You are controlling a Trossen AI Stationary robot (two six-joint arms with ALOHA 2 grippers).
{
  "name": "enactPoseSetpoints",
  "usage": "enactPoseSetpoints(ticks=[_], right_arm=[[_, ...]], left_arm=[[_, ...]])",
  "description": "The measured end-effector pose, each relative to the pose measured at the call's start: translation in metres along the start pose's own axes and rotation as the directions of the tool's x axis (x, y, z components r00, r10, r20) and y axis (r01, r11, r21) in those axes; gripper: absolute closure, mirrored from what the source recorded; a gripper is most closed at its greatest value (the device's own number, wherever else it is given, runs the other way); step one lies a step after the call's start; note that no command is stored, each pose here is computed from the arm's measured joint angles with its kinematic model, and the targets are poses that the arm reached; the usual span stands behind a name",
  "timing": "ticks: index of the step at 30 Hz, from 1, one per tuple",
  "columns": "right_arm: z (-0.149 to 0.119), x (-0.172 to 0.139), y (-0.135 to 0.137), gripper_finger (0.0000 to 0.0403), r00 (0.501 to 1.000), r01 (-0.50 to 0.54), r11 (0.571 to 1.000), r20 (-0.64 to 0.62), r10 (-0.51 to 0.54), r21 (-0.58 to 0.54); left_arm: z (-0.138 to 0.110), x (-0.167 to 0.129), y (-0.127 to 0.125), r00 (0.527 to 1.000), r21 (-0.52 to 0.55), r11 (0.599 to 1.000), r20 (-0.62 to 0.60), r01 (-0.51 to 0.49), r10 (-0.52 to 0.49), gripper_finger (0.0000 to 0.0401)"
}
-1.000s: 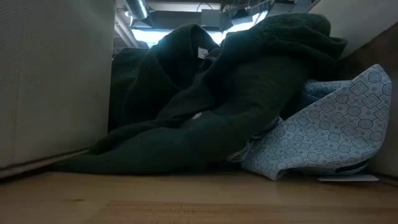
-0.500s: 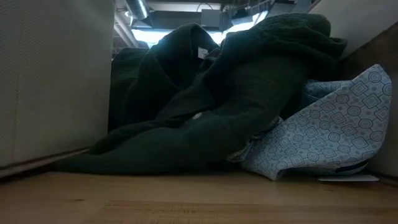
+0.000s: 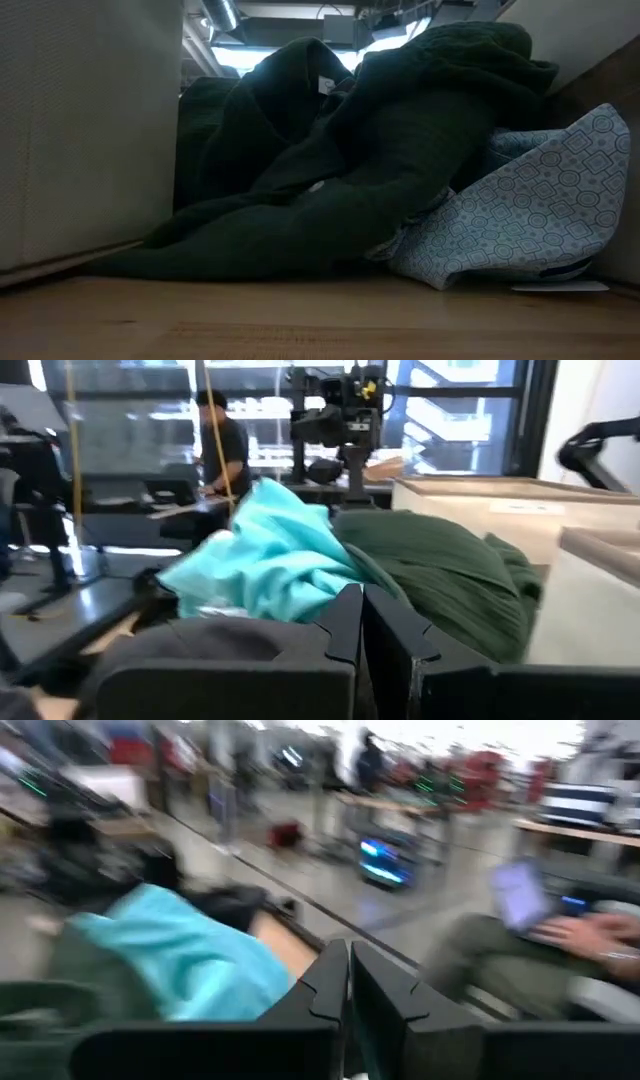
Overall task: Sort clothes
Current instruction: Put the white long sleeve into the right brown laundry organizer
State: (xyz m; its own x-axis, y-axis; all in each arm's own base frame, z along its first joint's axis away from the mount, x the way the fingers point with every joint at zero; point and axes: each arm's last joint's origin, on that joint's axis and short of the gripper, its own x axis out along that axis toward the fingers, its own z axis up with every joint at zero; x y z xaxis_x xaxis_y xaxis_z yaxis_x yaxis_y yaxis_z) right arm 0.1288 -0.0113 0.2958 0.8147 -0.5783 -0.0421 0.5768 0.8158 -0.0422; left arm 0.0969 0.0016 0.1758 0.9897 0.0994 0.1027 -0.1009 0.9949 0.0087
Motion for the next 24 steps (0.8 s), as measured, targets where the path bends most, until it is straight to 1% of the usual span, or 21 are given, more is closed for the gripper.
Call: enactPoseSetpoints(ticks=[2,5,9,11,14,16,18,21,22,24], right_arm=[[0.015,0.006,0.003,0.0382,0.998,0.051,0.998,-0.034,-0.052,-0.029],[0.034,0.013,0.007,0.0382,0.993,0.086,0.993,-0.068,-0.092,-0.081],[0.053,0.028,0.011,0.0381,0.978,0.16,0.978,-0.109,-0.175,-0.131],[0.058,0.036,0.011,0.0381,0.969,0.169,0.971,-0.155,-0.195,-0.168],[0.065,0.048,0.01,0.0367,0.949,0.148,0.976,-0.254,-0.185,-0.159],[0.069,0.058,0.007,0.0343,0.927,0.141,0.982,-0.33,-0.175,-0.126],[0.07,0.067,0.004,0.0309,0.892,0.119,0.986,-0.425,-0.157,-0.115],[0.07,0.084,0.0,0.0249,0.829,0.071,0.996,-0.552,-0.087,-0.05],[0.068,0.09,-0.001,0.0229,0.801,0.059,0.998,-0.595,-0.064,-0.029],[0.062,0.1,-0.002,0.0191,0.744,0.03,1.0,-0.668,-0.021,0.003]], left_arm=[[0.0,0.0,0.0,1.0,0.01,1.0,0.003,-0.014,0.014,0.0396],[0.002,0.0,0.001,1.0,0.036,0.999,0.021,-0.017,0.017,0.0396],[0.002,0.0,0.001,1.0,0.035,0.999,0.024,-0.018,0.017,0.0396],[0.002,0.0,0.001,1.0,0.033,0.999,0.024,-0.018,0.017,0.0396],[0.002,0.0,0.001,1.0,0.033,0.999,0.019,-0.018,0.017,0.0396],[0.001,0.0,0.001,1.0,0.018,1.0,0.012,-0.017,0.017,0.0396],[0.002,0.0,0.001,1.0,0.006,1.0,0.016,-0.018,0.018,0.0396],[0.002,0.0,0.001,1.0,-0.009,1.0,0.019,-0.021,0.021,0.0396],[0.002,0.0,0.001,1.0,-0.03,0.999,0.018,-0.022,0.022,0.0396],[0.001,0.0,0.001,1.0,-0.114,0.993,0.009,-0.023,0.024,0.0396]])
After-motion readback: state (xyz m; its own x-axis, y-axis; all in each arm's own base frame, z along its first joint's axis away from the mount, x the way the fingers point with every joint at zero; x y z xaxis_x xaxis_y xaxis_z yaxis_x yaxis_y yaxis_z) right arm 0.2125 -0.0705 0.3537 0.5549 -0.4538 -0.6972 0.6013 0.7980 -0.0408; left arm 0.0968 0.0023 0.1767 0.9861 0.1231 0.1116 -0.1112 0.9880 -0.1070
